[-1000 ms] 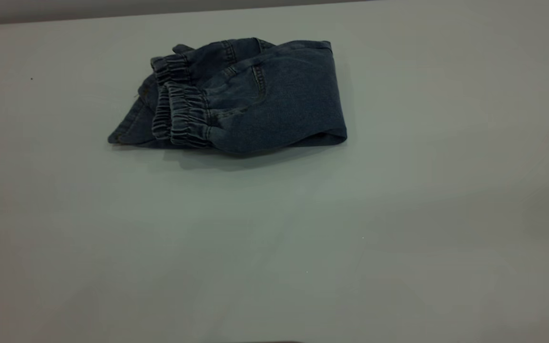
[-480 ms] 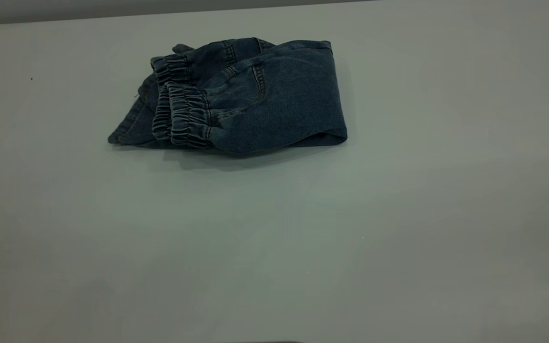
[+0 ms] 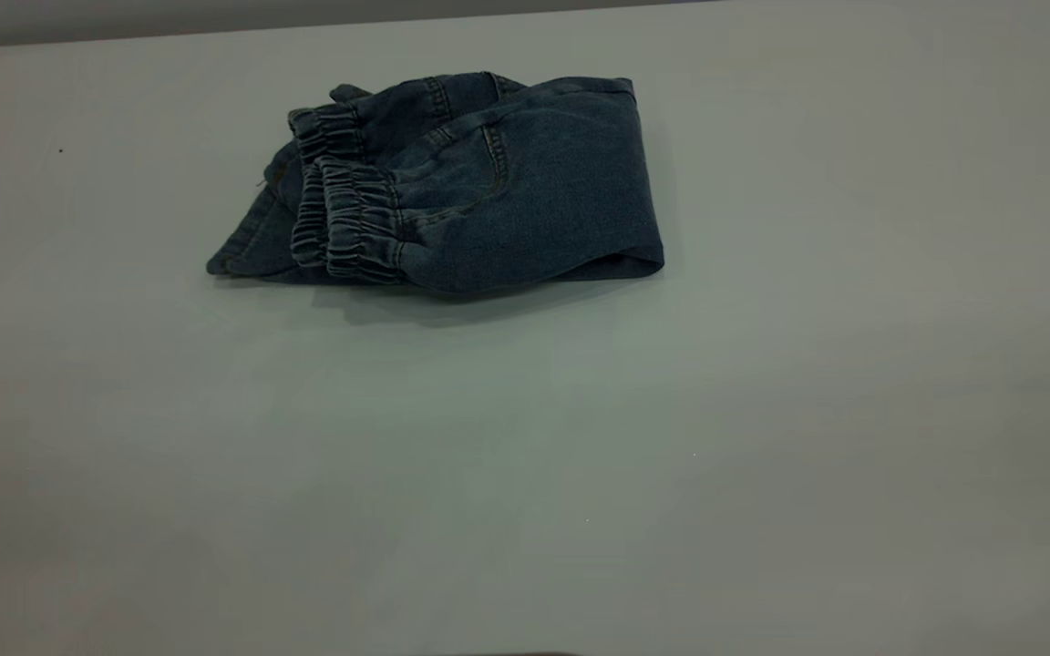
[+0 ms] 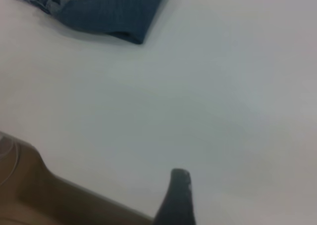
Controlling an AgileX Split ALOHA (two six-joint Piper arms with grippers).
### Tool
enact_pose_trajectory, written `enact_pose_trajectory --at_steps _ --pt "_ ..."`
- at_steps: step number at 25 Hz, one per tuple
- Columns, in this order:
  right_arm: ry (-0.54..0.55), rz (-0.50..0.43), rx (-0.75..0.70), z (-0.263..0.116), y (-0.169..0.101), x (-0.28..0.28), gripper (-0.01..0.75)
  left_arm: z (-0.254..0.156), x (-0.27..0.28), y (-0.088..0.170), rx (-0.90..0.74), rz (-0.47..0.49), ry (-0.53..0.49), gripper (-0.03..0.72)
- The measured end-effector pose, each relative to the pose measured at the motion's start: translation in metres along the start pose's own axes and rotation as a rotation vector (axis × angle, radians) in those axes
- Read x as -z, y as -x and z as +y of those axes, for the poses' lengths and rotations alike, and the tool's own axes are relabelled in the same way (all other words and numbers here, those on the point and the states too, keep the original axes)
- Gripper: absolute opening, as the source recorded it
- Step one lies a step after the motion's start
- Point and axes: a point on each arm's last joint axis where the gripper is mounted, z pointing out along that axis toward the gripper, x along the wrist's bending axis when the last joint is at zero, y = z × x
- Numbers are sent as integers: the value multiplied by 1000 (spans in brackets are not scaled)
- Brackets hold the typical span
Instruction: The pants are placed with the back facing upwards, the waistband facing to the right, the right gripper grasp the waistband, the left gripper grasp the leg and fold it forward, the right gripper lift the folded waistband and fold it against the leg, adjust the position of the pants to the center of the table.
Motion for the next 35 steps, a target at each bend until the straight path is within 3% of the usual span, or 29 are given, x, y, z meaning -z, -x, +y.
enact_pose_trajectory --at_steps 8,25,30,35 --pt "1 0 0 0 0 0 580 -2 -8 8 -79 -78 7 451" --pt "1 0 -1 0 0 0 580 -2 -8 8 -79 -83 14 451" --pt "28 -2 3 -2 -1 3 580 -3 -6 4 53 53 26 451" --pt "52 -34 -17 -4 -2 5 580 -13 7 4 192 232 121 451"
